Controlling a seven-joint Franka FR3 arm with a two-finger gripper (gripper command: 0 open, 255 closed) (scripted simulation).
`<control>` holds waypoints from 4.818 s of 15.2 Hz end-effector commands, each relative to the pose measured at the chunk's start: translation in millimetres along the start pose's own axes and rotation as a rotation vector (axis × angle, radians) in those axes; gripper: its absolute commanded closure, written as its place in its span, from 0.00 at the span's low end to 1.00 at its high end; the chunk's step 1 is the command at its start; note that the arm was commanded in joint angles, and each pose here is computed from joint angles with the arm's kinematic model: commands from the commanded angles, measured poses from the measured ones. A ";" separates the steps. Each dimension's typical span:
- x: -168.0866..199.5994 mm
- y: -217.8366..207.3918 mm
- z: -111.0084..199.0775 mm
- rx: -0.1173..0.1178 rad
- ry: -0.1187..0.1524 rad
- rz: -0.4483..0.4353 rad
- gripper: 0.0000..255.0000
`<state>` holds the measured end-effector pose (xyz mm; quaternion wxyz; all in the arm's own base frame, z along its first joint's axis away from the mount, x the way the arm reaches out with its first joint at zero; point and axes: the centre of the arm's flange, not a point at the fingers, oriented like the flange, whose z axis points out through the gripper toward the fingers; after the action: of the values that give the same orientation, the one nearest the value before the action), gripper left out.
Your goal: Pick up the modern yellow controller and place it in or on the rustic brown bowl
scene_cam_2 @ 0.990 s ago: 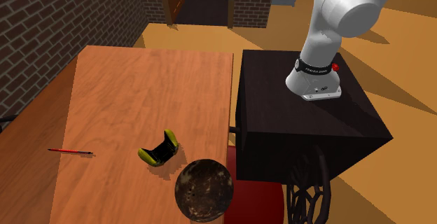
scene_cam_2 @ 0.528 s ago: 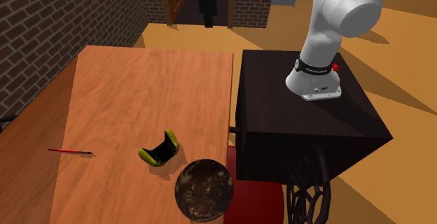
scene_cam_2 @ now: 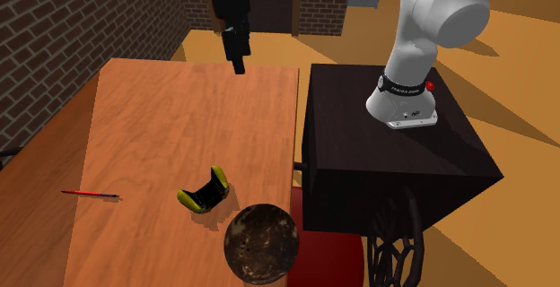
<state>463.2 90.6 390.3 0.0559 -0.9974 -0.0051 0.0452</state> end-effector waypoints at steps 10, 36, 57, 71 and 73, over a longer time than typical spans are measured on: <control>95.5 -53.4 97.5 0.002 0.009 -0.106 0.00; 227.1 -151.0 277.5 0.005 0.019 -0.264 0.00; 133.4 -183.5 308.1 -0.097 0.427 -0.074 0.00; 150.0 -180.4 344.3 -0.097 0.427 -0.074 0.00; 150.0 -180.4 344.3 -0.097 0.427 -0.074 1.00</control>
<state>580.5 310.3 56.4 0.0094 -0.9850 -0.0320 -0.1692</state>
